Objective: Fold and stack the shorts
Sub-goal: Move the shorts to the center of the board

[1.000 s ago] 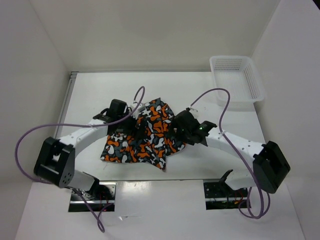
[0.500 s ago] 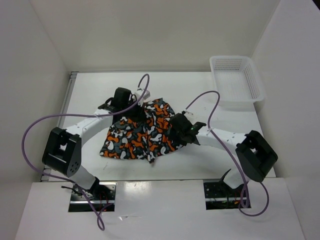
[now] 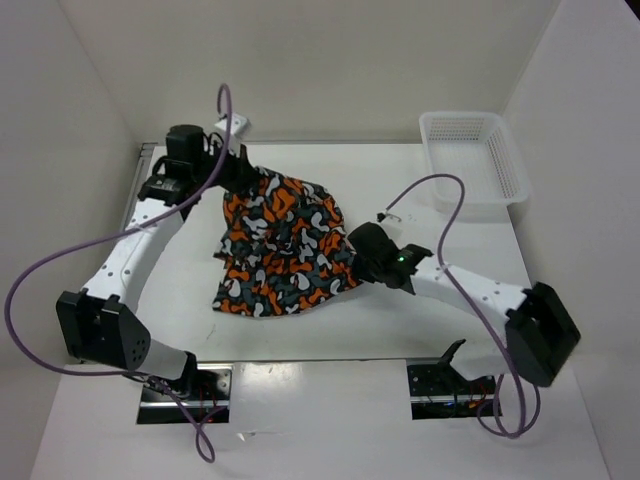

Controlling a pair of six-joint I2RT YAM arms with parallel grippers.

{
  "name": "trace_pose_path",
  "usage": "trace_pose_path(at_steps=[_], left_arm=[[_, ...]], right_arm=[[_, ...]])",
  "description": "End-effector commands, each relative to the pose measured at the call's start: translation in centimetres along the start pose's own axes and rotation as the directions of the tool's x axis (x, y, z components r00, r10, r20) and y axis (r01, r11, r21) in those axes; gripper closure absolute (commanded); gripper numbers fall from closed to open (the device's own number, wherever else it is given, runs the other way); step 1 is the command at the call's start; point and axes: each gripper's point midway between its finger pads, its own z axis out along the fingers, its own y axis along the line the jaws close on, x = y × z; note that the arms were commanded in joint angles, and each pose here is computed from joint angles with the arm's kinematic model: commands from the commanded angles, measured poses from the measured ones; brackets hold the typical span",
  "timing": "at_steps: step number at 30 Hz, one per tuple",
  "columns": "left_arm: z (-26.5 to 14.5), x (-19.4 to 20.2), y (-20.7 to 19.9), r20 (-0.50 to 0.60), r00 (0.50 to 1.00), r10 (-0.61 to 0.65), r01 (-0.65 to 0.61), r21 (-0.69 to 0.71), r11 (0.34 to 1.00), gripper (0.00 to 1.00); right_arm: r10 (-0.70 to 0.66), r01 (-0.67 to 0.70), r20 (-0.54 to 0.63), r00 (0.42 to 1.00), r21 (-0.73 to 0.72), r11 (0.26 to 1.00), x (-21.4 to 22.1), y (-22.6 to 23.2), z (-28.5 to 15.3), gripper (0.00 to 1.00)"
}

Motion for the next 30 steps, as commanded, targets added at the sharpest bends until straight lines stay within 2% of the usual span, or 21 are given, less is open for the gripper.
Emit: trace_pose_path(at_steps=[1, 4, 5, 6, 7, 8, 9, 11, 13, 14, 15, 16, 17, 19, 20, 22, 23, 24, 27, 29, 30], left_arm=[[-2.0, -3.7, 2.8, 0.081, 0.997, 0.006, -0.003, -0.036, 0.999, 1.0], [0.0, -4.4, 6.7, 0.082, 0.996, -0.02, 0.024, -0.055, 0.998, 1.0], [0.8, -4.8, 7.3, 0.081, 0.997, -0.021, 0.025, -0.055, 0.998, 0.99], [2.7, -3.0, 9.3, 0.027, 0.998, -0.065, 0.067, -0.07, 0.995, 0.82], [3.2, -2.8, 10.8, 0.004, 0.996, -0.087, 0.087, -0.098, 0.991, 0.22], [2.9, -5.6, 11.4, 0.032, 0.997, -0.066, 0.069, -0.116, 0.991, 0.09], [3.7, -3.4, 12.2, -0.05, 0.99, -0.131, 0.124, -0.118, 0.985, 0.04], [2.2, -4.5, 12.3, -0.036, 0.992, -0.119, 0.111, -0.172, 0.979, 0.0], [0.5, -4.0, 12.2, -0.029, 0.993, -0.112, 0.102, -0.231, 0.968, 0.0], [-2.0, -5.3, 10.9, 0.013, 0.997, -0.08, 0.081, -0.251, 0.965, 0.0], [-2.9, -4.6, 10.4, 0.013, 0.997, -0.08, 0.08, -0.266, 0.961, 0.0], [-3.0, -0.8, 9.9, -0.051, 0.991, -0.125, 0.107, -0.274, 0.956, 0.0], [-4.9, -0.8, 8.5, -0.029, 0.993, -0.11, 0.098, -0.276, 0.956, 0.0], [-5.8, 2.8, 7.2, -0.081, 0.986, -0.147, 0.12, -0.273, 0.955, 0.0], [-6.1, 6.6, 5.4, -0.131, 0.974, -0.184, 0.151, -0.23, 0.961, 0.0], [-6.4, 10.9, 3.7, -0.202, 0.954, -0.223, 0.18, -0.209, 0.961, 0.0], [-6.6, 12.0, 2.7, -0.202, 0.956, -0.215, 0.177, -0.193, 0.965, 0.0], [-6.0, 16.3, 0.9, -0.27, 0.931, -0.247, 0.218, -0.135, 0.967, 0.02], [-5.0, 19.6, -1.5, -0.294, 0.932, -0.211, 0.202, -0.061, 0.978, 0.06], [-5.0, 22.3, -1.8, -0.34, 0.917, -0.208, 0.189, -0.087, 0.978, 0.09], [-5.1, 23.2, -1.4, -0.358, 0.91, -0.208, 0.175, -0.123, 0.977, 0.11]], right_arm=[[0.012, -0.009, 0.129, 0.992, -0.024, 1.0, -3.5, 0.0, -4.2, 1.0], [0.007, 0.004, 0.159, 0.987, -0.067, 0.998, -4.5, 0.6, -5.6, 1.0], [0.007, 0.006, 0.15, 0.989, -0.088, 0.996, -4.6, 0.9, -5.6, 0.95], [-0.029, 0.042, 0.139, 0.99, -0.097, 0.994, -4.8, 1.7, -5.1, 0.83], [-0.055, 0.068, 0.114, 0.992, -0.112, 0.991, -4.7, 2.4, -4.6, 0.64], [-0.074, 0.086, 0.092, 0.993, -0.137, 0.987, -5.0, 3.8, -4.8, 0.3], [-0.103, 0.107, 0.052, 0.993, -0.096, 0.99, -4.1, 3.7, -3.7, 0.18], [-0.095, 0.1, 0.06, 0.994, -0.078, 0.992, -4.1, 3.5, -3.8, 0.0], [-0.058, 0.071, 0.105, 0.993, -0.122, 0.99, -5.1, 3.3, -5.2, 0.0], [-0.043, 0.055, 0.087, 0.995, -0.145, 0.988, -4.8, 2.8, -5.1, 0.0], [-0.024, 0.036, 0.085, 0.996, -0.149, 0.988, -5.1, 2.2, -5.2, 0.0], [-0.007, 0.024, 0.111, 0.994, -0.153, 0.988, -6.4, 1.4, -5.5, 0.0], [-0.005, 0.022, 0.111, 0.994, -0.152, 0.988, -6.6, 0.9, -5.5, 0.0], [-0.007, 0.024, 0.111, 0.994, -0.153, 0.988, -6.6, 0.5, -5.6, 0.0], [0.0, 0.016, 0.105, 0.994, -0.156, 0.988, -6.8, 0.4, -5.5, 0.0], [0.042, -0.03, 0.073, 0.996, -0.167, 0.985, -6.2, 0.3, -5.6, 0.0], [0.073, -0.063, 0.057, 0.996, -0.161, 0.985, -6.1, -0.2, -5.1, 0.0], [0.101, -0.092, 0.044, 0.994, -0.173, 0.981, -6.0, 0.0, -4.7, 0.0], [0.188, -0.191, -0.033, 0.982, -0.173, 0.966, -4.7, -0.8, -2.8, 0.1], [0.221, -0.234, -0.089, 0.971, -0.18, 0.955, -3.8, -1.3, -2.1, 0.17], [0.248, -0.261, -0.089, 0.965, -0.176, 0.949, -4.4, -1.8, -1.5, 0.17]])
